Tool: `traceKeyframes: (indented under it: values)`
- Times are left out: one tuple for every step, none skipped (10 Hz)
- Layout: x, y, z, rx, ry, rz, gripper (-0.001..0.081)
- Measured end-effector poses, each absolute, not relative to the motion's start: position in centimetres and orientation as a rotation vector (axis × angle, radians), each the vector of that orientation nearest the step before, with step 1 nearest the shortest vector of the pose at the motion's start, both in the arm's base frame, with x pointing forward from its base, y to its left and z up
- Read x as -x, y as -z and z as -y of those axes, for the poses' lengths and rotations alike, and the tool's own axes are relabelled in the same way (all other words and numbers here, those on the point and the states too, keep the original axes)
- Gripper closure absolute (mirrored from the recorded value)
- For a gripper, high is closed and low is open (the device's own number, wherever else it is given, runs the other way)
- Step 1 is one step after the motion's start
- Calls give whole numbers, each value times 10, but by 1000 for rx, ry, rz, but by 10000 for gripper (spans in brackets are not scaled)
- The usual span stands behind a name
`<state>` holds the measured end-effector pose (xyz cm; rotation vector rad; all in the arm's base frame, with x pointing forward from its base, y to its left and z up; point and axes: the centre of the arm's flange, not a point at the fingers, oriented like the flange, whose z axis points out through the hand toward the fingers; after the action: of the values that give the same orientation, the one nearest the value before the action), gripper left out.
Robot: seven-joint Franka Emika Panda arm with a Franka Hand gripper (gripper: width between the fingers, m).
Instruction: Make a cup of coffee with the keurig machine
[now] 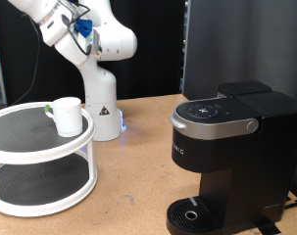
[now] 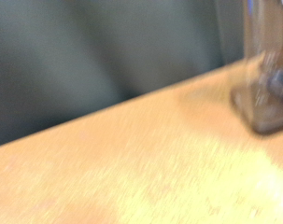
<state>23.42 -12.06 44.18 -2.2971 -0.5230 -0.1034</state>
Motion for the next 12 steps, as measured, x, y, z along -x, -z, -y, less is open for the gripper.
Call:
traceKeyframes:
  values:
    - [-234, -440, 122, 2319, 48, 520, 799]
    - [-234, -441, 124, 2321, 36, 517, 799]
    - [-235, -443, 126, 2319, 34, 516, 799]
    - [-234, -442, 125, 2318, 32, 516, 799]
    - [-237, -441, 125, 2313, 69, 494, 799]
    - [-239, -439, 127, 2300, 139, 446, 799]
    - [-239, -439, 132, 2285, 229, 394, 799]
    - [-237, -441, 139, 2266, 325, 359, 799]
    - [-231, -444, 149, 2238, 425, 341, 799]
    - [-222, -447, 159, 2209, 498, 335, 799]
    - [-211, -450, 167, 2165, 531, 341, 799]
    - [-202, -453, 172, 2130, 550, 346, 799]
